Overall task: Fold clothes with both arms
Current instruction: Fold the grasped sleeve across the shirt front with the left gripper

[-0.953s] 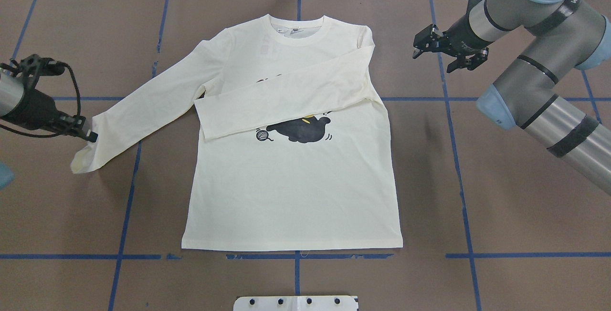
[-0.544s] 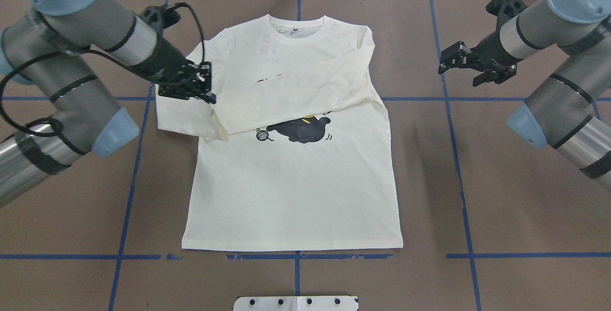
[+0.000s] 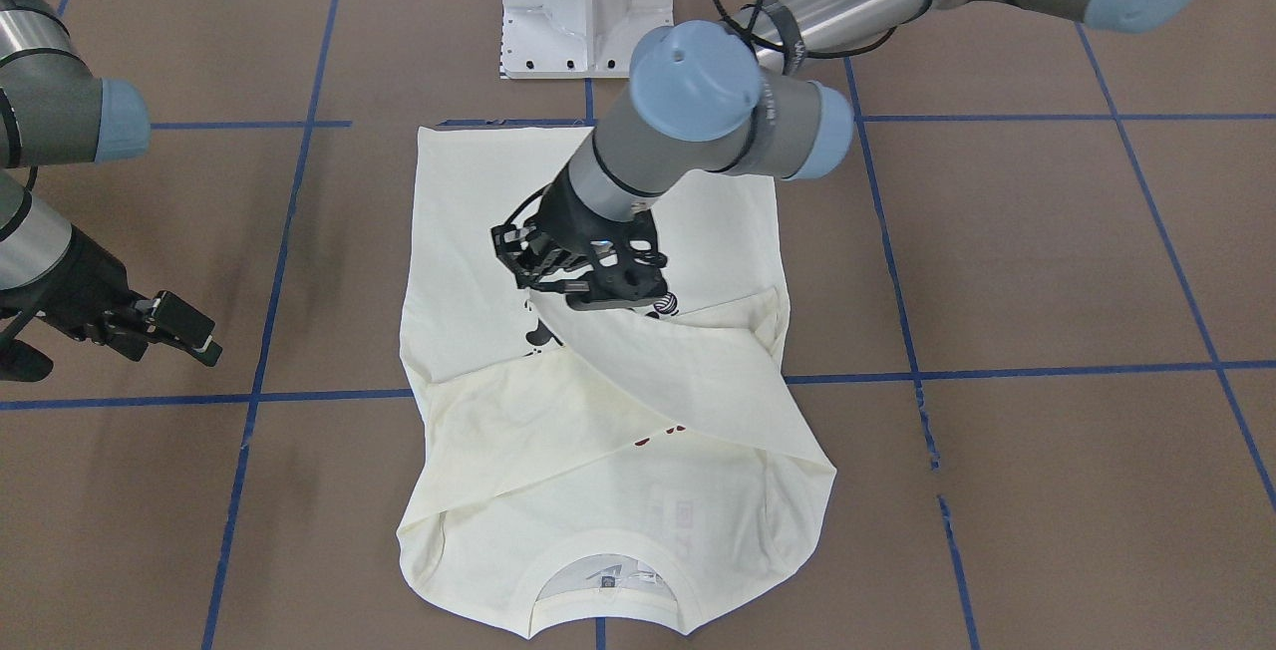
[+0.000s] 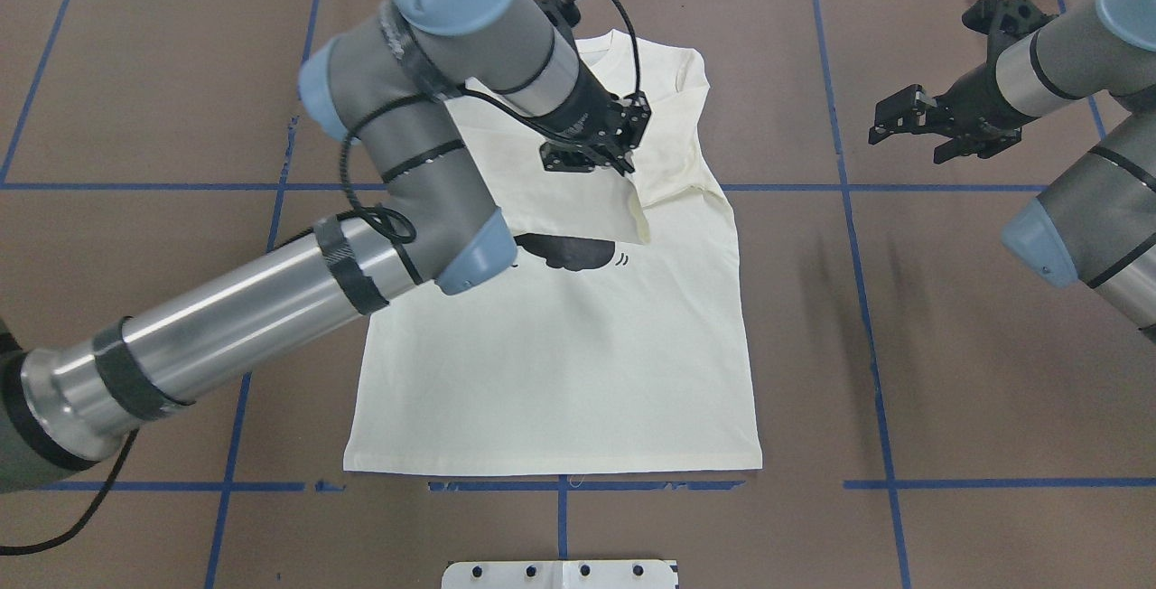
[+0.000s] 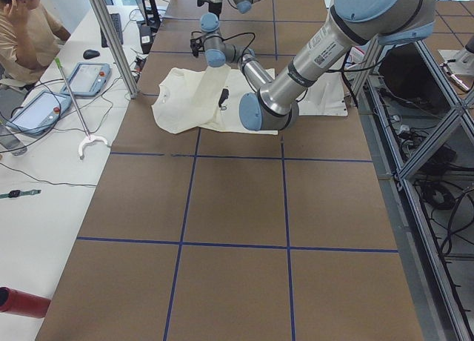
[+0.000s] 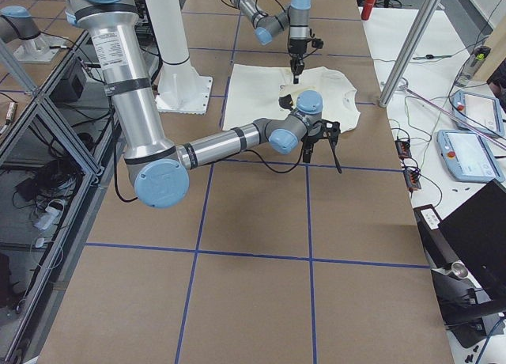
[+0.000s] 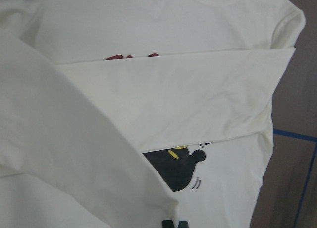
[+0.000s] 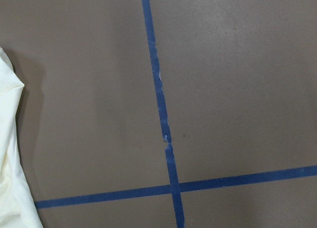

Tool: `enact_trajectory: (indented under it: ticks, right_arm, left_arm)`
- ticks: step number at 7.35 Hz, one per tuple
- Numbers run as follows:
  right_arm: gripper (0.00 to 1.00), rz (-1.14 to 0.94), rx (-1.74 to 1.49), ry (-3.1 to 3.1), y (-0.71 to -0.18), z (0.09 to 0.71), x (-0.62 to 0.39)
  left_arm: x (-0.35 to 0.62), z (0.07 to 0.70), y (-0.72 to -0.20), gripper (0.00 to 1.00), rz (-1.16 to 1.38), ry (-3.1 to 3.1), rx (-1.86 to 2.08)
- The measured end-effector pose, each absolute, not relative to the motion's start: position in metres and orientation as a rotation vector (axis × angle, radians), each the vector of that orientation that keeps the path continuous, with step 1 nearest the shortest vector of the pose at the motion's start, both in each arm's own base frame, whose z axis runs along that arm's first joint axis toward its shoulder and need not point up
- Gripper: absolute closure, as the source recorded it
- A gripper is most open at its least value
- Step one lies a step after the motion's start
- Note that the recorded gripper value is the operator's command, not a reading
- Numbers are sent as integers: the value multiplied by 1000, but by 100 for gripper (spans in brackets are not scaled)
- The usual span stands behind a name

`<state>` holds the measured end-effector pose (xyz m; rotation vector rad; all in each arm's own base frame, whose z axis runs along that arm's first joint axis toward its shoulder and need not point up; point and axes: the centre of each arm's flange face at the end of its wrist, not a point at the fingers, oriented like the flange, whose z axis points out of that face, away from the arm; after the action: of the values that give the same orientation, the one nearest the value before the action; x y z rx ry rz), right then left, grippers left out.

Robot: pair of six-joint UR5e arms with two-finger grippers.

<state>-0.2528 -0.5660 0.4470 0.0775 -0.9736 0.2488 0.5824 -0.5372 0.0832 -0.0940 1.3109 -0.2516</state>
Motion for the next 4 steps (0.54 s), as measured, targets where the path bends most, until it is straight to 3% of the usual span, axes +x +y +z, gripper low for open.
enact_trajectory:
  ticks: [1, 3, 4]
  right_arm:
    - [0, 248, 77, -974, -566, 447, -253]
    - [0, 251, 75, -975, -568, 446, -254]
    - [0, 252, 73, -975, -568, 447, -254]
  left_arm:
    - [617, 83, -523, 100, -276, 1337, -80]
    - [646, 67, -508, 54, -313, 1365, -90]
    - [653, 58, -506, 42, -330, 1377, -84]
